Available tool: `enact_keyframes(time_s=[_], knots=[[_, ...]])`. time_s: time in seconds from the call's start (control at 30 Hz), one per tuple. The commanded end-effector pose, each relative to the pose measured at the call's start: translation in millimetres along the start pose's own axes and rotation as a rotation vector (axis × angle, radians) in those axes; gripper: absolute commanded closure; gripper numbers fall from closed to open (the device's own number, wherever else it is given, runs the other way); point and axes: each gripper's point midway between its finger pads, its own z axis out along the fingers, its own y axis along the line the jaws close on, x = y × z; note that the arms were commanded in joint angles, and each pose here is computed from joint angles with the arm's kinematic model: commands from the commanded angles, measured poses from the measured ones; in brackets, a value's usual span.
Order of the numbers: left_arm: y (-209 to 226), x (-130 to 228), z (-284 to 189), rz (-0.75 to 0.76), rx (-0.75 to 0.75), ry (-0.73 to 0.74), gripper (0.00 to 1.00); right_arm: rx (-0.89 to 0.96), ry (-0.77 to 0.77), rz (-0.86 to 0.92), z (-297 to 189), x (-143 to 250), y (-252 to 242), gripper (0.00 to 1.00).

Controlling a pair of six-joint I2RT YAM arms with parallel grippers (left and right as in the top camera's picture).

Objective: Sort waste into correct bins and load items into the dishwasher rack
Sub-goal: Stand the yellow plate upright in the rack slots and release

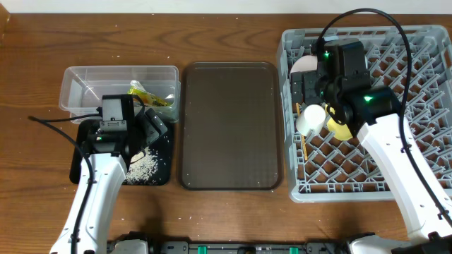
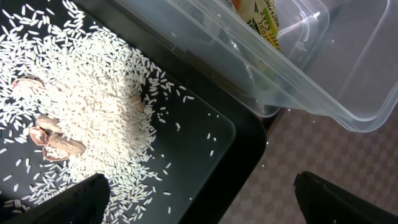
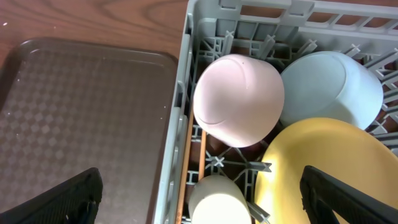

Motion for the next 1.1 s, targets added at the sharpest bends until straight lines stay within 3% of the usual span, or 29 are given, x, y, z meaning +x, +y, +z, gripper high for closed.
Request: enact_keyframes(time_s=[0.0,0.63,1.07], knots=[[3.3,-0.6,-0.6,-0.004,-0.011,-0.008,0.02,-0.013,-0.018,-0.014,-6.7,-4.5,3.0,0.01],[3.3,-0.6,-0.6,-0.004,-0.011,-0.008,0.02,-0.013,-0.025,-0.014,-14.0,-2.4,2.1,0.01],[3.3,-0.6,-0.6,-0.004,-0.011,-0.008,0.02,0.03,-0.335,-0.023,-153.6,-20.5,-19.7,0.01]])
